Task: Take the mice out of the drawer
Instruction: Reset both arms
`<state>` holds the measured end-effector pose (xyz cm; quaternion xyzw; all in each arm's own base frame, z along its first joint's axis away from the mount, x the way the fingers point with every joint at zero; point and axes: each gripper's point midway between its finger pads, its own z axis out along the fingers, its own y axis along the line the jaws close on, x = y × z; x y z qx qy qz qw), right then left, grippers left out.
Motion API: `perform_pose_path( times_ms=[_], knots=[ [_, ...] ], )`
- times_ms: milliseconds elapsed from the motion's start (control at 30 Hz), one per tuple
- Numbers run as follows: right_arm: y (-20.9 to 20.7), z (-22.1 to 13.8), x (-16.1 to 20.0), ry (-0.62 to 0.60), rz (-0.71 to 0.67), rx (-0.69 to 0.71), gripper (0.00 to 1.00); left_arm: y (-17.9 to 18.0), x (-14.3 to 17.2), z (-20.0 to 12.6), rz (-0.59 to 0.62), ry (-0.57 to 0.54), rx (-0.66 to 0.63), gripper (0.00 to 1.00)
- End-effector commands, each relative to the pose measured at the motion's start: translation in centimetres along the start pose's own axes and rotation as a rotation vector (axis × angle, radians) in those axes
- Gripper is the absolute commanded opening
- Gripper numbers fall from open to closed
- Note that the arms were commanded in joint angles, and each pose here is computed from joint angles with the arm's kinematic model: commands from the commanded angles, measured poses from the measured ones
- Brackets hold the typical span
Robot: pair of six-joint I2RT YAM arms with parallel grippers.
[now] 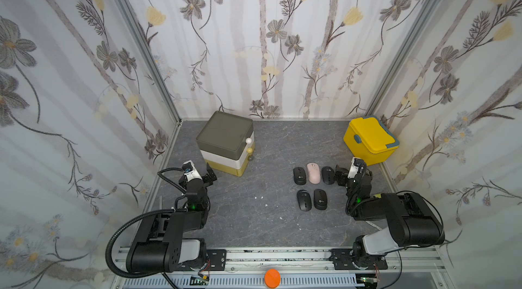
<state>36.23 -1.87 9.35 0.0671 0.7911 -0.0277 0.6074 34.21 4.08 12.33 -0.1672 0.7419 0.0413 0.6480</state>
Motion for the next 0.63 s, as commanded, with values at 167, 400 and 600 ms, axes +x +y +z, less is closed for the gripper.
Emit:
perform_pose_path(
  times_ms=[167,400,600],
  knots=[
    [1.4,-0.2,-4.0,-0.155,-0.024,-0.068,0.99,-1.5,-1.1,2.4,0.010,-0.087,0.048,1.00],
    [1.5,-0.1,-4.0,-0.152,-0.028,-0.070,0.99,-1.8,-0.7,2.7,0.022,-0.058,0.037,1.00],
    [1.5,-0.1,-4.0,-0.154,-0.028,-0.073,0.99,-1.8,-0.9,2.7,0.023,-0.067,0.037,1.00]
  ],
)
